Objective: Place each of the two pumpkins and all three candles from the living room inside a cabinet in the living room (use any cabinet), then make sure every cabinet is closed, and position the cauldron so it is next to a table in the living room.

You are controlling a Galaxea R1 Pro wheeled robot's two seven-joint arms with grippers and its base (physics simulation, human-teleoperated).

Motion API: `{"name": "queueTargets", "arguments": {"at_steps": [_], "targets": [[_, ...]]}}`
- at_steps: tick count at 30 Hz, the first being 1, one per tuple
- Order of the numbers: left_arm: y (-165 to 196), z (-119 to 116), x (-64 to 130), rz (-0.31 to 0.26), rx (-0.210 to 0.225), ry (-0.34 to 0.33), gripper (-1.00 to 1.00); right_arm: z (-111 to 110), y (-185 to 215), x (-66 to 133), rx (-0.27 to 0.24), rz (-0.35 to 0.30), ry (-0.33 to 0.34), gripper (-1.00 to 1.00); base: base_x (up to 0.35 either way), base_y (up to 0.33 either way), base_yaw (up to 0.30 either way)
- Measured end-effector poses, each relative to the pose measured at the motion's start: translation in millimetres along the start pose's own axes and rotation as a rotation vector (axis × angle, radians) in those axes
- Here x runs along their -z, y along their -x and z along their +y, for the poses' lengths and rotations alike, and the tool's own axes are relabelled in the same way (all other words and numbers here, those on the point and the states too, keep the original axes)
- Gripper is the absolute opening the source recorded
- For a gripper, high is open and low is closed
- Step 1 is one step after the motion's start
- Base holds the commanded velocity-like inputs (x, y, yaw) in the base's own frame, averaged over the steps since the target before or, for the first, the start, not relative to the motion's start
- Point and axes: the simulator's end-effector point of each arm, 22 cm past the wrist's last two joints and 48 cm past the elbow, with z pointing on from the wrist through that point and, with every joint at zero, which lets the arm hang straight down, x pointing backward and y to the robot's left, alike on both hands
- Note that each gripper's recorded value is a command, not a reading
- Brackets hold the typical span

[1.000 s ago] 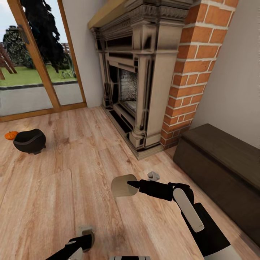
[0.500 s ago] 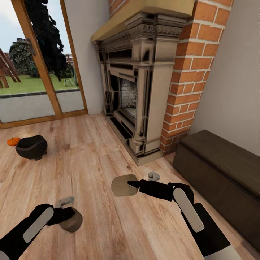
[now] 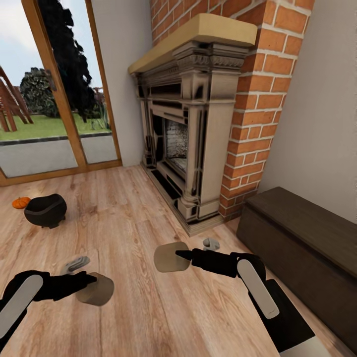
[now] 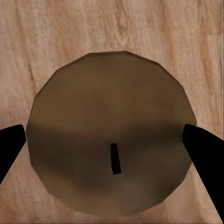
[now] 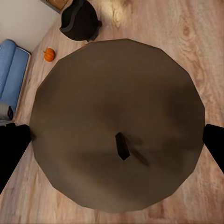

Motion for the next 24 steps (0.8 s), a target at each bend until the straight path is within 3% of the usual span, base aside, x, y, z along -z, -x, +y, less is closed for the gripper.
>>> {"name": "queueTargets", "arguments": {"at_steps": [10, 14, 24], "targets": [[5.4, -8.0, 12.7, -0.032, -0.005, -0.002, -1.00, 3.4, 1.6, 5.0, -0.001, -0.006, -0.016, -1.00, 0.000, 0.000, 0.000], [6.0, 7.4, 16.6, -0.043, 0.001, 0.097, -1.00, 1.2, 5.4, 9.5, 0.019, -0.015, -0.053, -1.00, 0.000, 0.000, 0.000], [13.4, -8.1, 26.6, -0.036, 0.017, 0.114, -1.00, 12.5, 23.7, 17.3, 0.008, -0.019, -0.060, -1.00, 0.000, 0.000, 0.000]]}}
